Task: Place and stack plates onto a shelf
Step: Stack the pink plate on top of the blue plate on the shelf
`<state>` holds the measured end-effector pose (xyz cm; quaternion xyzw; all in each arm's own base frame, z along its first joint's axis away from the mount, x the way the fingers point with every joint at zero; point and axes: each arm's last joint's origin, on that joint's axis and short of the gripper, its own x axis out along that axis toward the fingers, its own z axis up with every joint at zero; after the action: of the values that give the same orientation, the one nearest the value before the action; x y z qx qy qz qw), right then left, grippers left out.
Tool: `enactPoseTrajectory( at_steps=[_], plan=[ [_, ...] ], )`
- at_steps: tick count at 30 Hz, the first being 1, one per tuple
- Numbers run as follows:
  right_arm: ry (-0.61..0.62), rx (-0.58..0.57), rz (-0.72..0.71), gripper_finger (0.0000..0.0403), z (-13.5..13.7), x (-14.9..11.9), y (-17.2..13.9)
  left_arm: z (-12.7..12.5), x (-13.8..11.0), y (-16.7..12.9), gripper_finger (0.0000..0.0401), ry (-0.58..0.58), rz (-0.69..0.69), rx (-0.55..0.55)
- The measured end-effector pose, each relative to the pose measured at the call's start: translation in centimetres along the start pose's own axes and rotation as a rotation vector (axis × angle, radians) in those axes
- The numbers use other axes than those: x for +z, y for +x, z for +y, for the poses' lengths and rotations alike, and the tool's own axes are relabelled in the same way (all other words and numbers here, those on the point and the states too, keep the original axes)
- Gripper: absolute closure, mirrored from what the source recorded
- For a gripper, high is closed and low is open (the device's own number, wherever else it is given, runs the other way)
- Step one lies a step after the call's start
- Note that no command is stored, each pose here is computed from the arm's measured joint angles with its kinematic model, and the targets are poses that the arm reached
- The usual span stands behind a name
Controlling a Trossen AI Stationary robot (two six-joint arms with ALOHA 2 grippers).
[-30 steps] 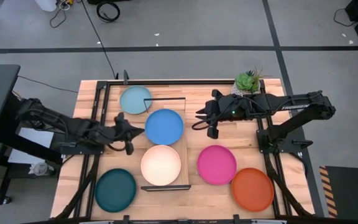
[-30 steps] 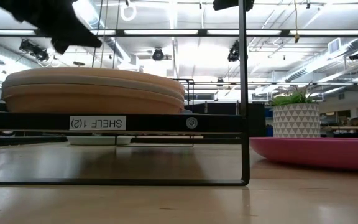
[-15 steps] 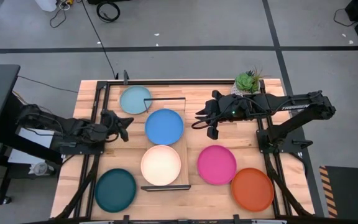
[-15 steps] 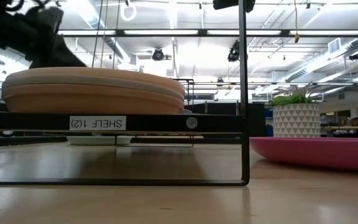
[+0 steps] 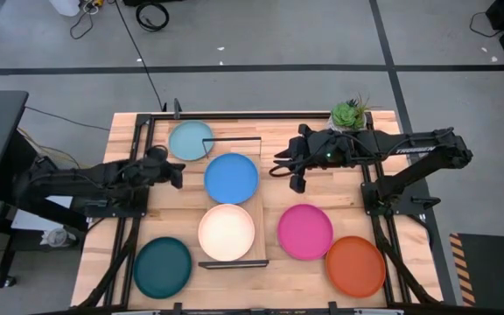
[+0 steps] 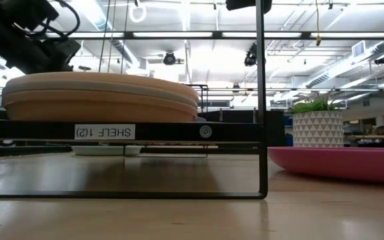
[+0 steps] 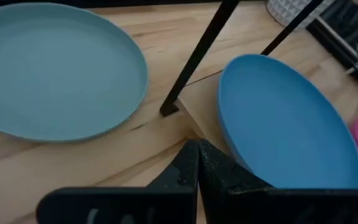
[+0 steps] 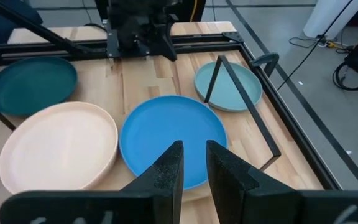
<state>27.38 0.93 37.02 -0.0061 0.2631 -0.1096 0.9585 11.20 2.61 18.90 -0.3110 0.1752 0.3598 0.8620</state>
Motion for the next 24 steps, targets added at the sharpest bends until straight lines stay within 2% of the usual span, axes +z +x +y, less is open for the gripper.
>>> enactPoseTrajectory(
  at_steps=[6,13,16,19,24],
  plan=[
    [0.035,0.0,-0.011,0.0328,0.0,0.1,0.0,1.3,0.8,0.6,0.0395,-0.053,0.019,0.061],
    [0.038,-0.004,-0.012,0.0328,-0.1,0.1,0.0,2.9,1.0,2.0,0.0394,-0.139,0.21,0.081],
    [0.043,-0.014,-0.012,0.0328,-0.5,0.2,0.1,3.0,1.9,2.5,0.0394,-0.124,0.273,0.063],
    [0.049,-0.026,-0.011,0.0328,-0.8,0.2,0.2,2.6,3.6,3.0,0.0394,-0.012,0.277,0.063],
    [0.054,-0.028,-0.014,0.0328,-1.0,0.2,0.2,2.4,5.5,4.3,0.0386,0.277,0.327,0.074]
  ],
)
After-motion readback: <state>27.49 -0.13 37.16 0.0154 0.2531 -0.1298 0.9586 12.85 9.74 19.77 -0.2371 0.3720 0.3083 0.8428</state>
